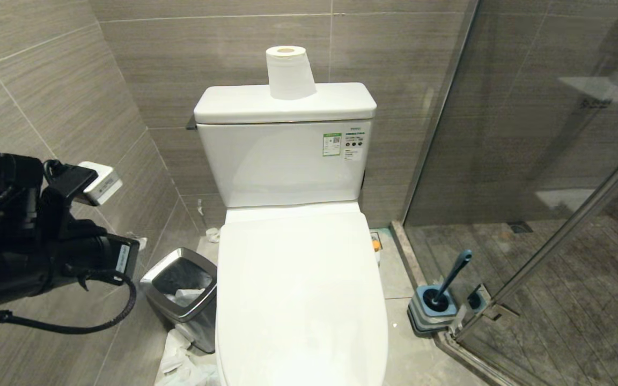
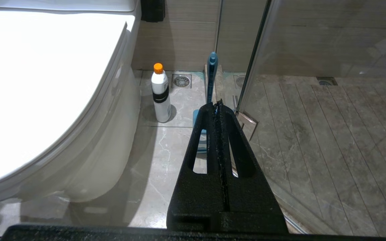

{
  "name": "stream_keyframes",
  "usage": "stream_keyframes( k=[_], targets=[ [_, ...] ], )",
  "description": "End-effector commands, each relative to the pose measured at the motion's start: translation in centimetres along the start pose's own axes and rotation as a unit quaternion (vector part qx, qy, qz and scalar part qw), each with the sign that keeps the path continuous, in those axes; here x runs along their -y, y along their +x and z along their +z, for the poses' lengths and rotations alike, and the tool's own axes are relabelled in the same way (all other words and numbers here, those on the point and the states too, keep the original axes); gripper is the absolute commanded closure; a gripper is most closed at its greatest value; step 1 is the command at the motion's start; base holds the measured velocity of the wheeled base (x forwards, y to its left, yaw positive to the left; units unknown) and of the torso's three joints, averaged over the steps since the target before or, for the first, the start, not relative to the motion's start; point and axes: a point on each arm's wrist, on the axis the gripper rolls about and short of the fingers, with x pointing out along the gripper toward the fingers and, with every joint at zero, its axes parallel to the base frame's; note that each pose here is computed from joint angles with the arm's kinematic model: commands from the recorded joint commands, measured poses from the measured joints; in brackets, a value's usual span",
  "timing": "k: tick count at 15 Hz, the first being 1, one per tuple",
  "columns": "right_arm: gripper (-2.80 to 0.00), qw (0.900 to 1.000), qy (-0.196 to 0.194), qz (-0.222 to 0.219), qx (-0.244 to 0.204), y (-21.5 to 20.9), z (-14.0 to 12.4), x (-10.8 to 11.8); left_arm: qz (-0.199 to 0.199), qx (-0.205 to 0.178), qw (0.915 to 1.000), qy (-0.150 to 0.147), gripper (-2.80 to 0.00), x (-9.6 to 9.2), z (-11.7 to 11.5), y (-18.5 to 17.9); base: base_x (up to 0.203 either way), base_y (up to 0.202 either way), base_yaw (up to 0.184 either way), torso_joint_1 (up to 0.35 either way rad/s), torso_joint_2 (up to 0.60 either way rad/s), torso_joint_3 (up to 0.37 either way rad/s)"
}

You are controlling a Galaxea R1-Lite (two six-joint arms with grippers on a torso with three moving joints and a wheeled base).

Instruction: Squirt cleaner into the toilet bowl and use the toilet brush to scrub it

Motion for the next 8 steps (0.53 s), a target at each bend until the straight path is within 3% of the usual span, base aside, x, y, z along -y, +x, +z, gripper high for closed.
stream_keyframes(
  k=[1, 4, 6, 8],
  targets=[
    [0.00, 1.000, 0.000, 0.000, 0.000, 0.0, 0.0, 0.0, 0.023, 0.022, 0.9995, -0.002, 0.00, -0.4, 0.9, -0.9, 0.000, 0.000, 0.000, 0.000, 0.00, 0.000],
    [0.00, 1.000, 0.000, 0.000, 0.000, 0.0, 0.0, 0.0, 0.028, 0.112, 0.9932, -0.013, 0.00, -0.6, 5.0, -3.3, 0.000, 0.000, 0.000, 0.000, 0.00, 0.000],
    [0.00, 1.000, 0.000, 0.000, 0.000, 0.0, 0.0, 0.0, 0.056, 0.211, 0.9751, -0.037, 0.00, -1.7, 8.0, -7.2, 0.000, 0.000, 0.000, 0.000, 0.00, 0.000],
    [0.00, 1.000, 0.000, 0.000, -0.001, 0.0, 0.0, 0.0, 0.121, 0.283, 0.9498, -0.058, 0.00, -4.0, 8.4, -12.4, 0.000, 0.000, 0.000, 0.000, 0.00, 0.000]
  ],
)
